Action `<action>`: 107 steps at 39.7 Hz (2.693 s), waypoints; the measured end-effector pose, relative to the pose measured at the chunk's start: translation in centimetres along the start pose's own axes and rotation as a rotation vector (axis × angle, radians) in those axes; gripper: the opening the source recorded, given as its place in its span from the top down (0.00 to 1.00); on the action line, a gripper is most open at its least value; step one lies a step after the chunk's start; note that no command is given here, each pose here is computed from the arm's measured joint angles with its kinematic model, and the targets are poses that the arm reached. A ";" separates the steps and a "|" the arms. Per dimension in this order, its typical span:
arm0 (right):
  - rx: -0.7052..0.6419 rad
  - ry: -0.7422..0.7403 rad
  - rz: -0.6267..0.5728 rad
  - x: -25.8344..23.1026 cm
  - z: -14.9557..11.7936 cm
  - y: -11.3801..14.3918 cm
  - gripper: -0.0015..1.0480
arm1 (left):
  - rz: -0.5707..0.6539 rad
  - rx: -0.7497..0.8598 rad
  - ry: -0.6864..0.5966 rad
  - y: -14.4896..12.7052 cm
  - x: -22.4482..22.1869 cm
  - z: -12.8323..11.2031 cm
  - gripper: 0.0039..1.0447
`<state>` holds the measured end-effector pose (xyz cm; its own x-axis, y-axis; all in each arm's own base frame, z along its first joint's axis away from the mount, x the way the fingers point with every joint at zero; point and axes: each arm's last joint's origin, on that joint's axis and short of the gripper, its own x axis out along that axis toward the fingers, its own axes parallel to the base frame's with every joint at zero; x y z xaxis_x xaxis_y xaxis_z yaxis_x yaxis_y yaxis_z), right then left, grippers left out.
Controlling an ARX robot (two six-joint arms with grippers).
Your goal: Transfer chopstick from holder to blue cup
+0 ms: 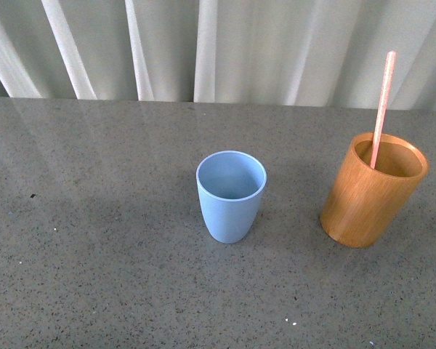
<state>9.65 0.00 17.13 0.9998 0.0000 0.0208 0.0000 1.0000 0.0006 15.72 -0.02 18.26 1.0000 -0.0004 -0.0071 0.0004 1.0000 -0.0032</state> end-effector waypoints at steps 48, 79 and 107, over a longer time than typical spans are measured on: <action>0.000 0.000 0.000 0.0 0.0 0.0 0.10 | -0.001 0.000 -0.029 0.0 -4.6 -1.0 0.97; 0.000 0.000 0.000 0.0 0.0 0.0 0.10 | -0.001 -0.001 -0.022 0.0 -6.0 -1.3 0.81; 0.000 0.000 0.000 0.0 0.0 0.0 0.10 | -0.001 0.000 -0.022 0.0 -6.0 -1.3 0.06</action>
<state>9.65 0.00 17.13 0.9998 0.0000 0.0208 0.0000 1.0000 0.0006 9.68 -0.02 16.96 0.9999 -0.0015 0.0151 0.0016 1.0000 -0.0036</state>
